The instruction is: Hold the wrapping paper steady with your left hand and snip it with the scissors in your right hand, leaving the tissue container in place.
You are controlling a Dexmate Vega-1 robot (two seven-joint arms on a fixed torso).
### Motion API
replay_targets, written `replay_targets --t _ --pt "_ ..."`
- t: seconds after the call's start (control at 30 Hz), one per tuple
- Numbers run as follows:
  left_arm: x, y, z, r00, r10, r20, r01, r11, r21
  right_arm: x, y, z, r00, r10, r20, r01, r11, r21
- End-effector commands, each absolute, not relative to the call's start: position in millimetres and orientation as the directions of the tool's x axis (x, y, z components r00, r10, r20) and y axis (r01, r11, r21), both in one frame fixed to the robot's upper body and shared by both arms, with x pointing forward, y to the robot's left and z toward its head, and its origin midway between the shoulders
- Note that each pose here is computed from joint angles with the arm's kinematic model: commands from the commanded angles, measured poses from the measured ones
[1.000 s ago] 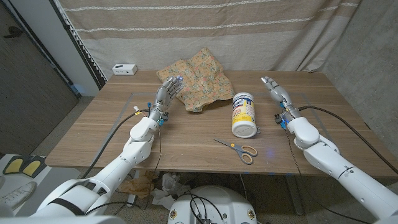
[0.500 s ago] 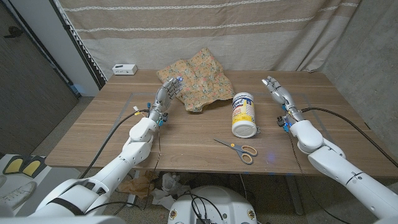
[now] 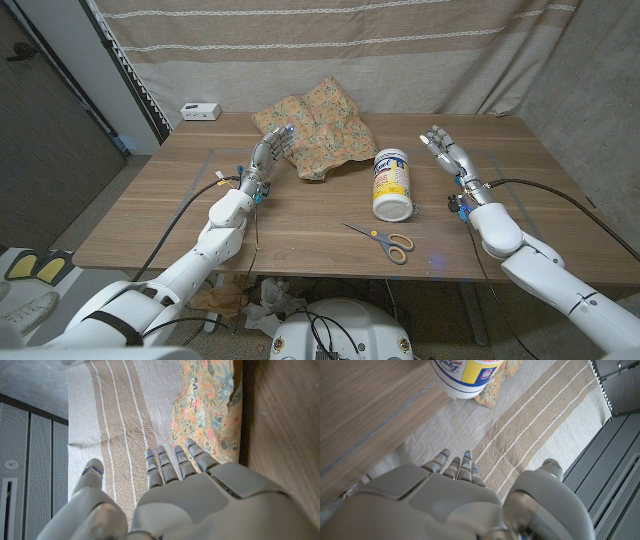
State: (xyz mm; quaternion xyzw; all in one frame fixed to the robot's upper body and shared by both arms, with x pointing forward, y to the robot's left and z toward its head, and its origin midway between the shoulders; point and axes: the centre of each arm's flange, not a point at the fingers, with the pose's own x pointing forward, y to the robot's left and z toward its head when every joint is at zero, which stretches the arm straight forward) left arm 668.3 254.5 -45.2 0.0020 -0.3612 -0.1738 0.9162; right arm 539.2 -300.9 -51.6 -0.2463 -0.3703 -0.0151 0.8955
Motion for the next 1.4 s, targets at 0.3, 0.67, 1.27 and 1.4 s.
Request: replay_targets --t 0.3,0.67,1.27,1.4 --pt "670 255 -41 0.667 -0.327 0.670 0.320 0.937 0.140 508 -306 -64 0.711 0.155 0.686 0.306 0.810 -0.500" --pt "668 256 -40 0.675 -0.322 0.664 0.311 0.940 0.140 493 -300 -65 0.701 0.185 0.689 0.338 0.765 -0.549" --pt "668 255 -42 0.679 -0.316 0.663 0.304 0.943 0.138 473 -283 -69 0.649 0.244 0.720 0.365 0.731 -0.576" --pt "667 255 -41 0.680 -0.316 0.661 0.304 0.943 0.138 472 -281 -69 0.656 0.259 0.709 0.342 0.735 -0.586"
